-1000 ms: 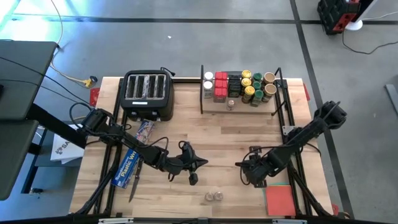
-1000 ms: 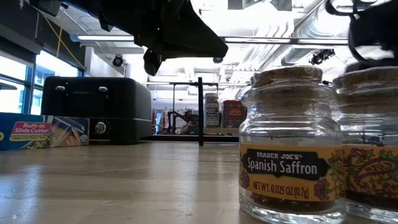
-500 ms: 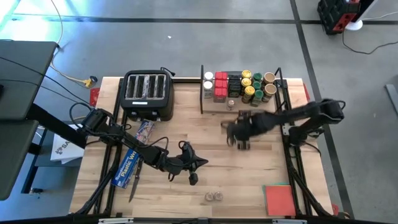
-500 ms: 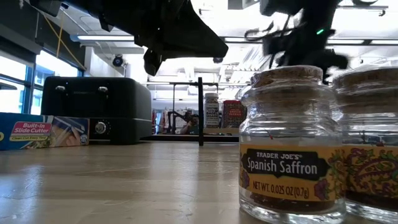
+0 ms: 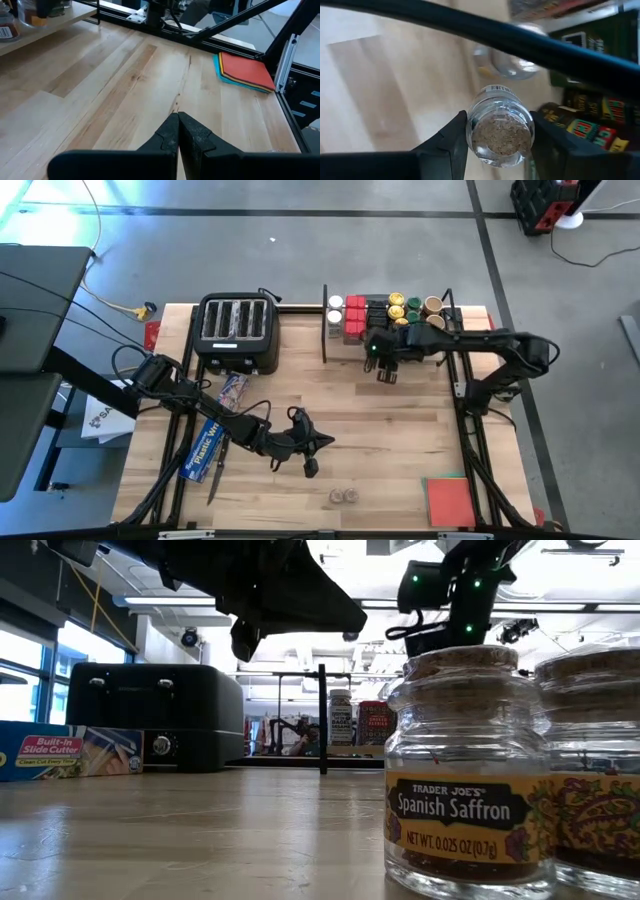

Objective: Shelf spices
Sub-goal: Put the top right small brown seasoning bottle on the shelf aligned with the other small brown seasoning bottle, then put the top small brown seasoning bottle on the shelf aligned with the other small brown seasoning bottle

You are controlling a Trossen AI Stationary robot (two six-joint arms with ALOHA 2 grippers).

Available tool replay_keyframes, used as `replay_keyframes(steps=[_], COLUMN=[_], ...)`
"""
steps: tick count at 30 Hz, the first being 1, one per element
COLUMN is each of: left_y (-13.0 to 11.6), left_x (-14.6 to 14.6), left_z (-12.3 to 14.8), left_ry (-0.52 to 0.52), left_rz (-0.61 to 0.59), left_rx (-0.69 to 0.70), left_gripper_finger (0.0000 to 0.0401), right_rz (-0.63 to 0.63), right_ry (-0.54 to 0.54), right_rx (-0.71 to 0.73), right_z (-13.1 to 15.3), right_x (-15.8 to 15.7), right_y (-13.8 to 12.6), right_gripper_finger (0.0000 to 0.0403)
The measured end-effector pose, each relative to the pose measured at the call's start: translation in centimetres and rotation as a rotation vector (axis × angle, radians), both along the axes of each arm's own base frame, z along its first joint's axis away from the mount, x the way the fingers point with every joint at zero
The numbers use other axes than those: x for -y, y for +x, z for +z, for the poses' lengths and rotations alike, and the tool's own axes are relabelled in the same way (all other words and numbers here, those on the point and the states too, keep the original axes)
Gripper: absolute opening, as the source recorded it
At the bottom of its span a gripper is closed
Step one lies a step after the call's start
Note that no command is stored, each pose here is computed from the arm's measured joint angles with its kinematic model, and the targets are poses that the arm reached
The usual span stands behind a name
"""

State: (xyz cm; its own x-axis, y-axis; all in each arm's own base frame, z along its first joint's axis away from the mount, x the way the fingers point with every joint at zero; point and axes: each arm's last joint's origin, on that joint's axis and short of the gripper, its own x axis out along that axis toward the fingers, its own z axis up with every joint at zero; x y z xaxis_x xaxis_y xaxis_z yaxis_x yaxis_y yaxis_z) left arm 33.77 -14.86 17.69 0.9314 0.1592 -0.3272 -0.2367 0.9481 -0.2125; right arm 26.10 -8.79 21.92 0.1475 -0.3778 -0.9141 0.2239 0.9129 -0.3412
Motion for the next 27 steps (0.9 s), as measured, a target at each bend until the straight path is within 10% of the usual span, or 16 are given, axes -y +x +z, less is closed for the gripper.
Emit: replay_keyframes(steps=[27], left_y=[0.0], left_x=[0.0], left_z=[0.0], left_ry=[-0.007], left_rz=[0.002], left_rx=[0.001], left_gripper_finger=[0.0000], right_rz=[-0.079], right_ry=[-0.157], right_rx=[0.107], right_z=[0.7], right_x=[2.5], right_y=[0.5], right_gripper_finger=[0.0216])
